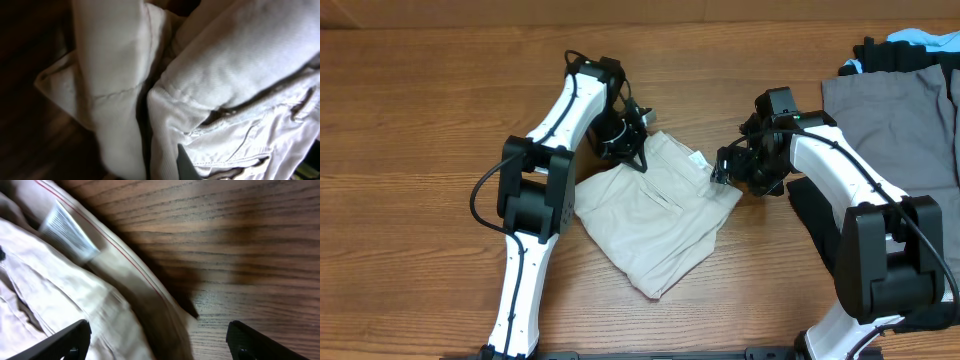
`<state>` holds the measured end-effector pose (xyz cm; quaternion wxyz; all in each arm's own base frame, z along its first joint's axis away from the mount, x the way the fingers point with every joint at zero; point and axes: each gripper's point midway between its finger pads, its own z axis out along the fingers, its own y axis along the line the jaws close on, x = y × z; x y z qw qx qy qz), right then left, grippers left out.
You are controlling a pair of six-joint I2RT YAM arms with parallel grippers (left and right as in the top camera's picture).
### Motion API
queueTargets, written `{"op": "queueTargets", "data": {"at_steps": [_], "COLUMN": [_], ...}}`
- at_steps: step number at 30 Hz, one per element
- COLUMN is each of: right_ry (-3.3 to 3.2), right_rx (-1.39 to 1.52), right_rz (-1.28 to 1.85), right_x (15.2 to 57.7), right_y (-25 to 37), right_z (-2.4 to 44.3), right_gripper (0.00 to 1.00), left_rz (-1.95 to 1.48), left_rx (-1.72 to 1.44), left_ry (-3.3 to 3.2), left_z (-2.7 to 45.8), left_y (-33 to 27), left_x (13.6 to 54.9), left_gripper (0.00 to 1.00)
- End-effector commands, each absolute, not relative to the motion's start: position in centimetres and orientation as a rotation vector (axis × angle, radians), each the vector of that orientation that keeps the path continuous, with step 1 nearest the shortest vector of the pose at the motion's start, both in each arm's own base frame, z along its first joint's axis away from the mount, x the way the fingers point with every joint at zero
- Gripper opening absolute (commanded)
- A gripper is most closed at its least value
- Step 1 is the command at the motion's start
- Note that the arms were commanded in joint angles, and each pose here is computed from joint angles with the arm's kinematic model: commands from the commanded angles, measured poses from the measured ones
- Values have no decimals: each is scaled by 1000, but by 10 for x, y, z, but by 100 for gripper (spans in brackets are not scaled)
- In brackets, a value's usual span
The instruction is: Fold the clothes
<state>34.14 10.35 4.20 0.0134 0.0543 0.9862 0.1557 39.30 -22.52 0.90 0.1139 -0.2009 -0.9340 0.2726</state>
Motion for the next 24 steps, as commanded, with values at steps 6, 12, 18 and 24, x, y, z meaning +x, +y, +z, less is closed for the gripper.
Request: {"op": "queueTargets", "data": {"at_steps": [6,12,18,24], "right_ry": [3082,3108,3108,3111], "right_rx": [169,178,178,186], "right_rz": [416,346,347,347], "right_x": [343,337,337,337], "right_y": [98,90,90,90], "right_z": [44,42,42,42], "right_gripper": [92,93,93,94], "left_rz": [608,671,754,735], "left_rx": [-328,471,1288,1776], "left_ry": [-2843,-2997,-3038,-2851], "left_z": [-4,36,105,114], "left_y": [-169,-12,192,296], "left_x": [421,492,500,453], "left_gripper": [4,4,4,4]}}
